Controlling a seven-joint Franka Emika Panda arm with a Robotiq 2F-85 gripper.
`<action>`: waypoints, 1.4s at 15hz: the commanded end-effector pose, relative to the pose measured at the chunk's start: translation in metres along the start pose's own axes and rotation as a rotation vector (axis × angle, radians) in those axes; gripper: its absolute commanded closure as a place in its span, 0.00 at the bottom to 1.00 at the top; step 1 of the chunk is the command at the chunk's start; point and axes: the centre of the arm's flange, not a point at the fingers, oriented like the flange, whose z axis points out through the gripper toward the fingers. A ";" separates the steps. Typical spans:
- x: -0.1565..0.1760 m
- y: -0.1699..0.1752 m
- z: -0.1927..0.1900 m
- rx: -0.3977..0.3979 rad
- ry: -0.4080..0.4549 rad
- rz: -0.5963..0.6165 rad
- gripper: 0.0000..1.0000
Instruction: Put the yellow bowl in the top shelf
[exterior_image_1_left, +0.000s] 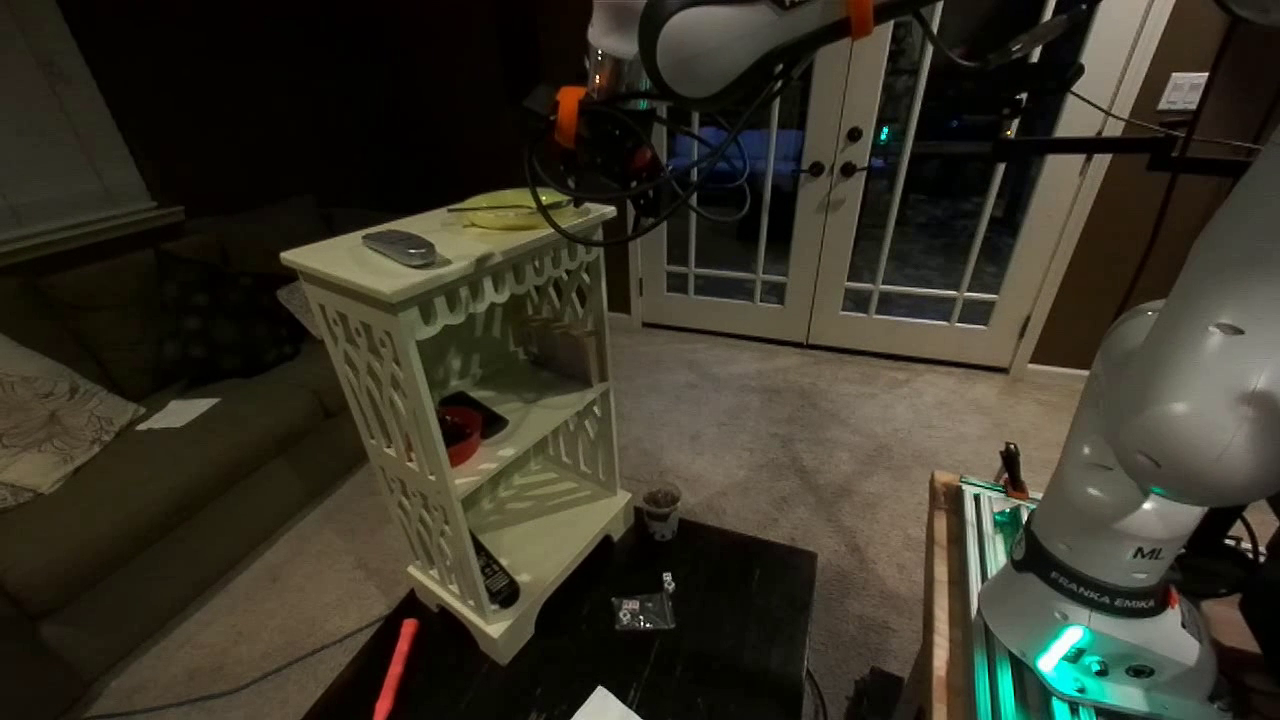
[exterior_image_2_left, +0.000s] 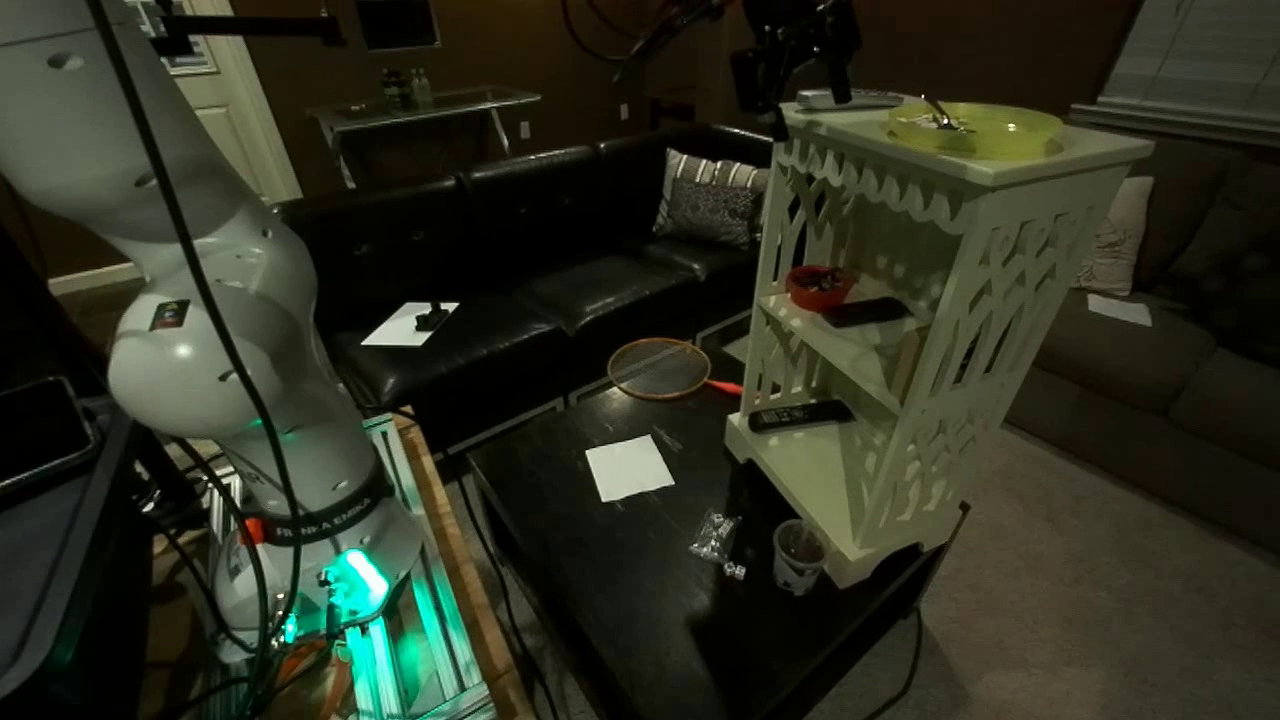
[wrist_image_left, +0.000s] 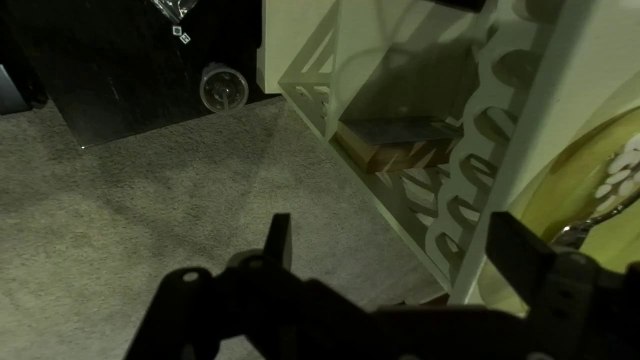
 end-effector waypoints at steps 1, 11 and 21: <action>0.005 -0.010 0.002 -0.024 -0.068 0.000 0.00; 0.026 -0.074 0.006 0.037 -0.195 0.092 0.00; 0.044 -0.088 0.028 0.049 -0.159 0.003 0.00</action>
